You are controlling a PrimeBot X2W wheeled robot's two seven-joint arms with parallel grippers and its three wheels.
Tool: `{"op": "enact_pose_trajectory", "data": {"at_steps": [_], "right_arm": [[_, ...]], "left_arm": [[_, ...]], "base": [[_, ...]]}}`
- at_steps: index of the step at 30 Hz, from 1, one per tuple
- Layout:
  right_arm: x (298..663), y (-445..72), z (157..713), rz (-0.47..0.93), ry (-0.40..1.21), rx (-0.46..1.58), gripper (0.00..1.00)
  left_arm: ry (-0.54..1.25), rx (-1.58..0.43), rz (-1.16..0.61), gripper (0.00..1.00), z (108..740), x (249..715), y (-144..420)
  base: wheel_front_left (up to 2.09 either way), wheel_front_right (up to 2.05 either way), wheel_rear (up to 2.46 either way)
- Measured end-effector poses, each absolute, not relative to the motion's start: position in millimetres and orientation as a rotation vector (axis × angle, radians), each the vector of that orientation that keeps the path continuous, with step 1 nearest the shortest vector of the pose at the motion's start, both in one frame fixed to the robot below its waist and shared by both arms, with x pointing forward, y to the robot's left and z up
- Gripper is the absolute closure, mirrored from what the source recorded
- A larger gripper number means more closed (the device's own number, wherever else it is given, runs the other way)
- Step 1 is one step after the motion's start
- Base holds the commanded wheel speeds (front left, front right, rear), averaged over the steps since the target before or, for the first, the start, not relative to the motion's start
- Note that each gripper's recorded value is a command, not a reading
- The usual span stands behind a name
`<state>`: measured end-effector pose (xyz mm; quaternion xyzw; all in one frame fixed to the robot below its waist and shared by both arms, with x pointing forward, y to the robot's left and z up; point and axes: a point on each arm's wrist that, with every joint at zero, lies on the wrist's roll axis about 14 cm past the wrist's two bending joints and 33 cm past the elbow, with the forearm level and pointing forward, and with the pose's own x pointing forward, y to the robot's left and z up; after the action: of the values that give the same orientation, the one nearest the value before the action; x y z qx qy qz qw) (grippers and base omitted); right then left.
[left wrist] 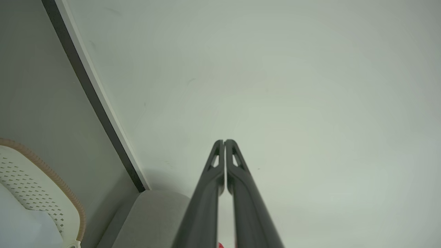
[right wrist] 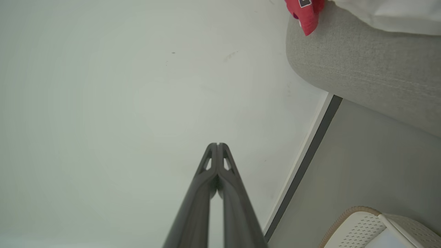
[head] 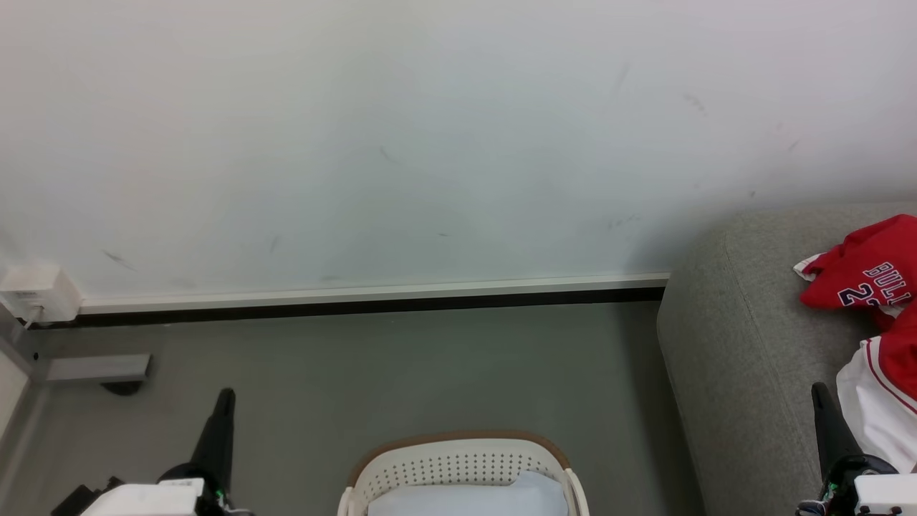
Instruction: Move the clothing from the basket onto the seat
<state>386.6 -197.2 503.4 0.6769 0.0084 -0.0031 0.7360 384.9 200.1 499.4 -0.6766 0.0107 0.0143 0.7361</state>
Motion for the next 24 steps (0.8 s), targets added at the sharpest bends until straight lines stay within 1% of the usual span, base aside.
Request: {"op": "enact_pose_trajectory", "data": {"at_steps": [14, 24], "right_arm": [[387.0, -200.0, 503.1, -0.009, 0.010, 1.572, 1.00], [387.1, -200.1, 503.3, -0.009, 0.009, 1.574, 1.00]], "left_arm": [[0.010, -1.569, 0.008, 1.00, 503.9, 387.8, 199.5], [0.008, -1.569, 0.006, 1.00, 504.4, 387.9, 199.5]], "base": [[0.00, 0.00, 0.00], [0.00, 0.00, 0.00]]}}
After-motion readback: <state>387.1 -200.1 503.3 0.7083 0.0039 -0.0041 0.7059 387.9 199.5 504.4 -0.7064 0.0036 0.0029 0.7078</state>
